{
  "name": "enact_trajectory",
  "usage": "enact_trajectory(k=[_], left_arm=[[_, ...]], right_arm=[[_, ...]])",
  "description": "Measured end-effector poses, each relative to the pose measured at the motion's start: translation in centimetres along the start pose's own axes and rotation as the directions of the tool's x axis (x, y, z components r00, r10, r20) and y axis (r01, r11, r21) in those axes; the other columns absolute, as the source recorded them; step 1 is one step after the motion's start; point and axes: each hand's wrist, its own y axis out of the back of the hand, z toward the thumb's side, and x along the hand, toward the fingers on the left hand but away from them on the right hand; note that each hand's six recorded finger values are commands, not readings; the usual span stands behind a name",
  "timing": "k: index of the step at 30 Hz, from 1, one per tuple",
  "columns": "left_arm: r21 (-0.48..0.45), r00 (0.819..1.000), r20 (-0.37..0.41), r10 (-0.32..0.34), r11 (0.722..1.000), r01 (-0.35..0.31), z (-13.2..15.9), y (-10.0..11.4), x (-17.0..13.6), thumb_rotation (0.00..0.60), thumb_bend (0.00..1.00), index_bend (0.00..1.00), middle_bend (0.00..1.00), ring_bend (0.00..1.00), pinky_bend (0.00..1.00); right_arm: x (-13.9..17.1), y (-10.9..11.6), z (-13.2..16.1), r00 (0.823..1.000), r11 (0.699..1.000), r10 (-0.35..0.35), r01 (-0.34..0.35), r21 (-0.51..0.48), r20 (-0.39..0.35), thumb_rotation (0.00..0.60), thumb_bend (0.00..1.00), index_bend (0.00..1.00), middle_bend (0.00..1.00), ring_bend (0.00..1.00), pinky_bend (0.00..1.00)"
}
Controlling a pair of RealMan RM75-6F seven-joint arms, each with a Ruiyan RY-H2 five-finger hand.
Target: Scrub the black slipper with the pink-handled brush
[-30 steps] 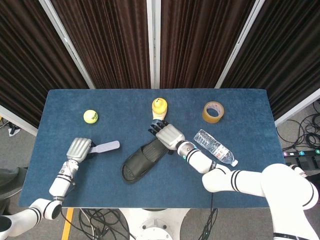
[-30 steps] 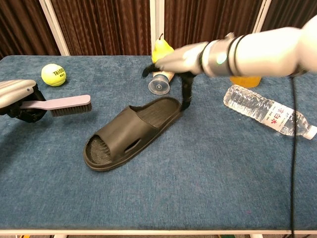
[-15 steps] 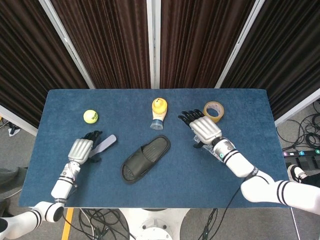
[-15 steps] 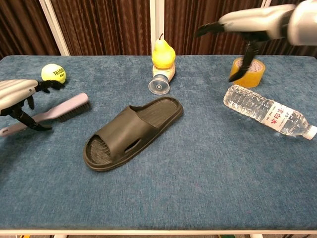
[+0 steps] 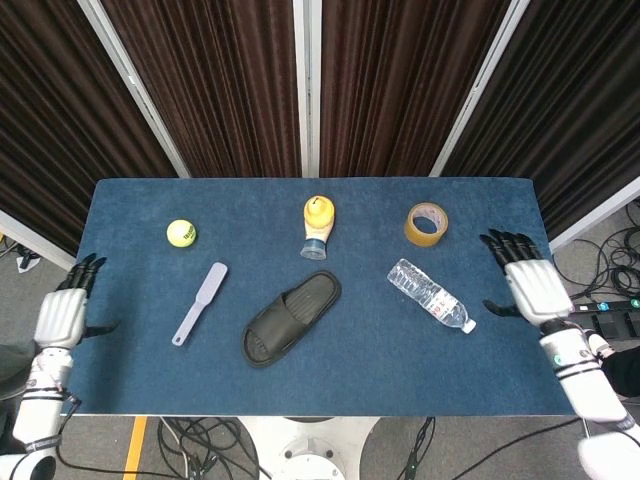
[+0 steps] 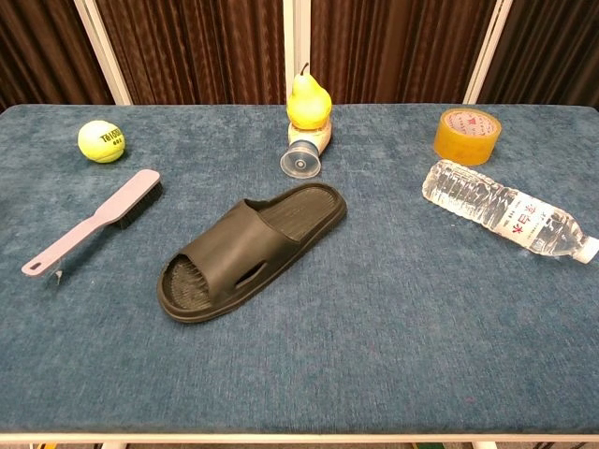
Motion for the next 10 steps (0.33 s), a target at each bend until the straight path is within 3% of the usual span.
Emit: enact_trajectory(k=[4, 10], left_arm=[[0.034, 0.996, -0.083, 0.033, 0.999, -0.030, -2.6, 1.5, -3.3, 0.600, 0.14, 0.16, 0.16, 0.12, 0.28], [0.053, 0.993, -0.112, 0.043, 0.998, -0.038, -2.5, 2.4, -7.2, 0.600, 0.14, 0.16, 0.17, 0.12, 0.26]], right_arm=[[4.5, 0.0, -3.3, 0.993, 0.997, -0.076, 0.076, -0.004, 0.092, 0.600, 0.09, 0.00, 0.04, 0.00, 0.00], [10.4, -0.6, -5.2, 0.977, 0.988, -0.147, 0.151, -0.017, 0.152, 0.600, 0.09, 0.00, 0.03, 0.00, 0.00]])
